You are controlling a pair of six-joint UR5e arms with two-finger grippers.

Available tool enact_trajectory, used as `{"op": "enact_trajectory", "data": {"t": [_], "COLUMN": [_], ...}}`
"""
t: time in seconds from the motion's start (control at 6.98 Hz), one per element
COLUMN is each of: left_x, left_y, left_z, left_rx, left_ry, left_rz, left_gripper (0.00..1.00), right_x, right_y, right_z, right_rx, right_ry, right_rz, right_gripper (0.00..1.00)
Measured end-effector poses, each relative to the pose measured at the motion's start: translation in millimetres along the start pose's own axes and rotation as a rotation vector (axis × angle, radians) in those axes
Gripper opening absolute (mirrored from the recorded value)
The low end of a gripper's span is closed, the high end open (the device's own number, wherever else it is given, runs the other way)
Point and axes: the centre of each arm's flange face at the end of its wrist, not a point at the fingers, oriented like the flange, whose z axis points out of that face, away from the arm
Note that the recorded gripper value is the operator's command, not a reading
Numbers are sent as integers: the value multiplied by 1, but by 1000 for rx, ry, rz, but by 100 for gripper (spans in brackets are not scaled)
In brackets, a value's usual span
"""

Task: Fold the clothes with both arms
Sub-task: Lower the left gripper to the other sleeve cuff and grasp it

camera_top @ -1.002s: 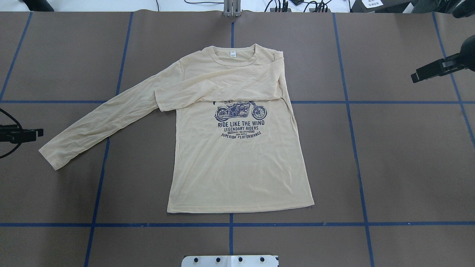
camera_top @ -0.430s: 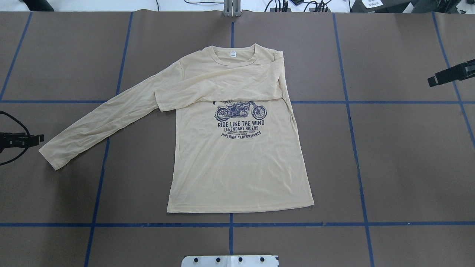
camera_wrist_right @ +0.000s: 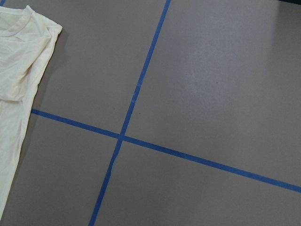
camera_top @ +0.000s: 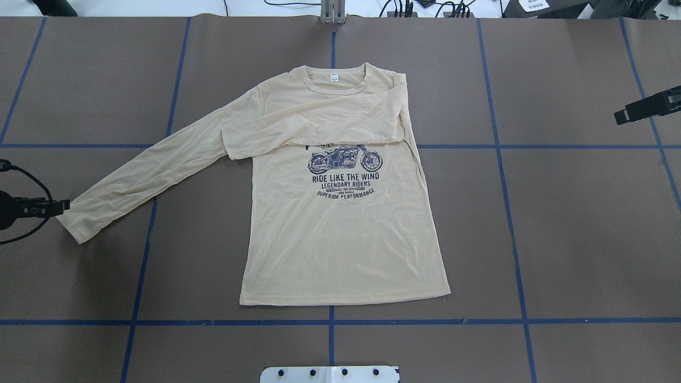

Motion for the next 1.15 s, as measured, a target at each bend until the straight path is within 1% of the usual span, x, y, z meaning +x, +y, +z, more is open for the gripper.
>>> {"op": "enact_trajectory", "data": {"t": [0.57,0.86,1.15], "left_x": [2,2,3], "left_y": [9,12,15], "left_z": [8,11,12], "left_rx": [-24,-31,-37], "left_ry": [-2,-2,-2], "left_rz": [10,13,17], "left_gripper": [59,54,53], "right_x": [1,1,1], "right_y": [0,0,-1], "right_z": [0,-1,-2], "right_rx": [1,3,4], "right_ry": [2,2,2], "right_rz": [1,2,2], "right_gripper": [100,100,100]}}
